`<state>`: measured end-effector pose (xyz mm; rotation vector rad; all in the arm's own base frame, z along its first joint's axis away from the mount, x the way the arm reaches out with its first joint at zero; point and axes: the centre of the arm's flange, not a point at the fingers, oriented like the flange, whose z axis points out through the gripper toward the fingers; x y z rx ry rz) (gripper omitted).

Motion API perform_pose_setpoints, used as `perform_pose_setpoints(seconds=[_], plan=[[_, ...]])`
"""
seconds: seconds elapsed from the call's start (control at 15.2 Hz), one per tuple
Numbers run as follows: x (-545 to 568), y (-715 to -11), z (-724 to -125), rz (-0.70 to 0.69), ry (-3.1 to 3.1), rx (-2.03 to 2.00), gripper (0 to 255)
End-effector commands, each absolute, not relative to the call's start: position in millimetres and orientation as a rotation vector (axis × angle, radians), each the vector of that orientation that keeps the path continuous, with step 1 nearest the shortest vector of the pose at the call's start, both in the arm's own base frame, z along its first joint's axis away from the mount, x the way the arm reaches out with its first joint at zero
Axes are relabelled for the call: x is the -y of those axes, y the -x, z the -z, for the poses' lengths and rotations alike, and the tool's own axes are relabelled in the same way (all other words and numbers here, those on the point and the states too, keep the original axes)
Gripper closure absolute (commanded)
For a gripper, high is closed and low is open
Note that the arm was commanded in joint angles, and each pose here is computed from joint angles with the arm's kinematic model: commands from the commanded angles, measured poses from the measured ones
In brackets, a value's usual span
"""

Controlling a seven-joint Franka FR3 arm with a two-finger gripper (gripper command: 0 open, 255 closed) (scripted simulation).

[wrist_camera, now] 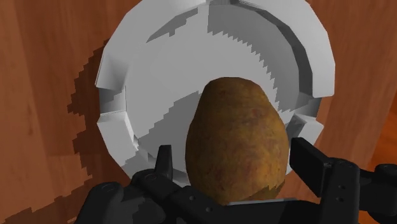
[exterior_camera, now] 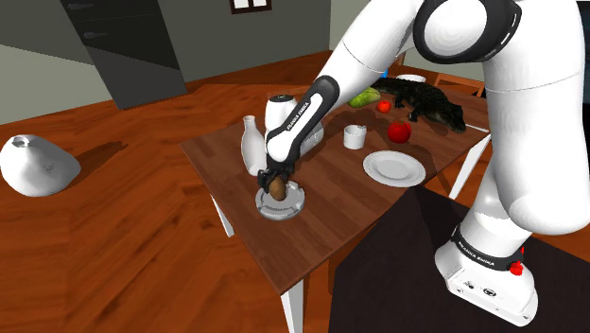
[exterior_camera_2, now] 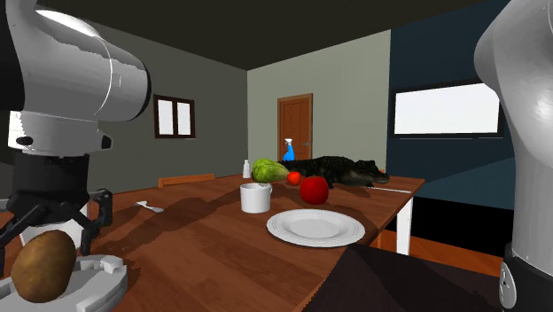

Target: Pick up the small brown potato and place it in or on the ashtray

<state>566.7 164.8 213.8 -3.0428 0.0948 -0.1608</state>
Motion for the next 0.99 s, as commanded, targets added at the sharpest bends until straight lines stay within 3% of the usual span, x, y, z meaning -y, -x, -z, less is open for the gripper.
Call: perform_pose_setpoints(seconds=[0.0, 0.2, 0.46, 0.92], plan=[[-165, -566, -212, 0.154, 3.044, -0.094, 0], [-164, -565, -214, 0.155, 3.044, -0.094, 0], [-160, -559, -263, 0.155, 3.044, -0.094, 0], [-160, -559, -263, 0.155, 3.044, -0.094, 0]])
